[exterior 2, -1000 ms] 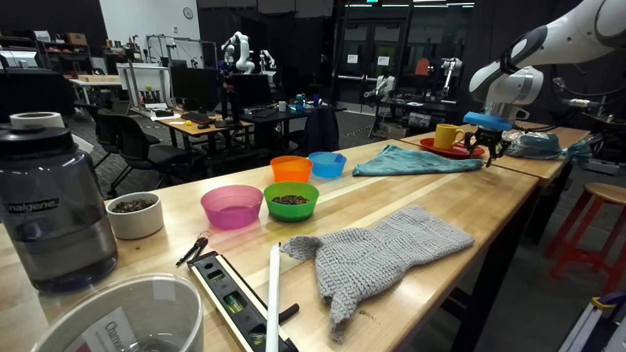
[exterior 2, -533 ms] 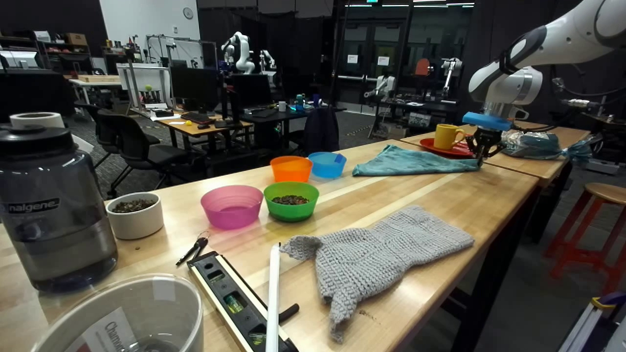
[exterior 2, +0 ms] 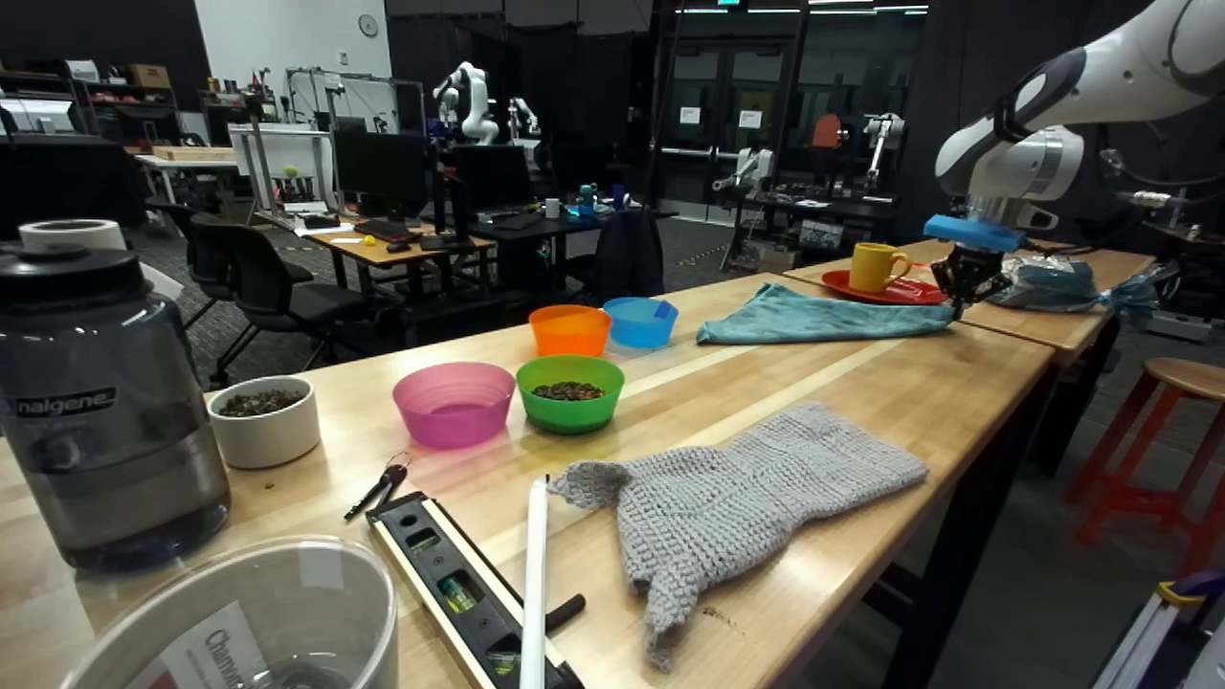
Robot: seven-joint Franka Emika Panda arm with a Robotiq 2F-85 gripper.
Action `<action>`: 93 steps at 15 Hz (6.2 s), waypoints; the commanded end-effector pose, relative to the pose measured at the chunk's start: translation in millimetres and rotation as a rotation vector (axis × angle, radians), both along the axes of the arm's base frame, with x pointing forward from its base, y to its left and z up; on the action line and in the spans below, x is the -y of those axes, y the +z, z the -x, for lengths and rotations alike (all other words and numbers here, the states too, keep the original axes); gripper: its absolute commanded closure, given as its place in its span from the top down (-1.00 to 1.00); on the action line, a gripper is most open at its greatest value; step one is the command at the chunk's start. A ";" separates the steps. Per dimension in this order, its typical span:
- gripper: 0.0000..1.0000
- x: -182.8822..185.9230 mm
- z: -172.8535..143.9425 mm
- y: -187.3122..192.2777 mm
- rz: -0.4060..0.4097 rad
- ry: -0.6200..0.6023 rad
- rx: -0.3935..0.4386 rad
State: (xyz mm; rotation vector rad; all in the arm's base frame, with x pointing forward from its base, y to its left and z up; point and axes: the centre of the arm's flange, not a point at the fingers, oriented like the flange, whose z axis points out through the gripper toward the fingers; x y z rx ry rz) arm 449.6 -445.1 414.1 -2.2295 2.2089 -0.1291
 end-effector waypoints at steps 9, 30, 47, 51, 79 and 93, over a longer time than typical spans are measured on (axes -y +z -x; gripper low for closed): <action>-0.99 42.8 33.0 56.5 0.007 0.038 0.002; -0.99 -140.8 -5.5 83.7 -0.057 0.732 -0.028; -0.99 -280.5 -39.5 77.4 0.026 1.101 0.008; -0.99 -300.3 -50.0 79.4 0.056 1.144 0.039; -0.99 -439.7 -67.5 28.1 0.135 1.456 0.046; 0.81 -434.8 -60.7 41.5 0.178 1.476 0.076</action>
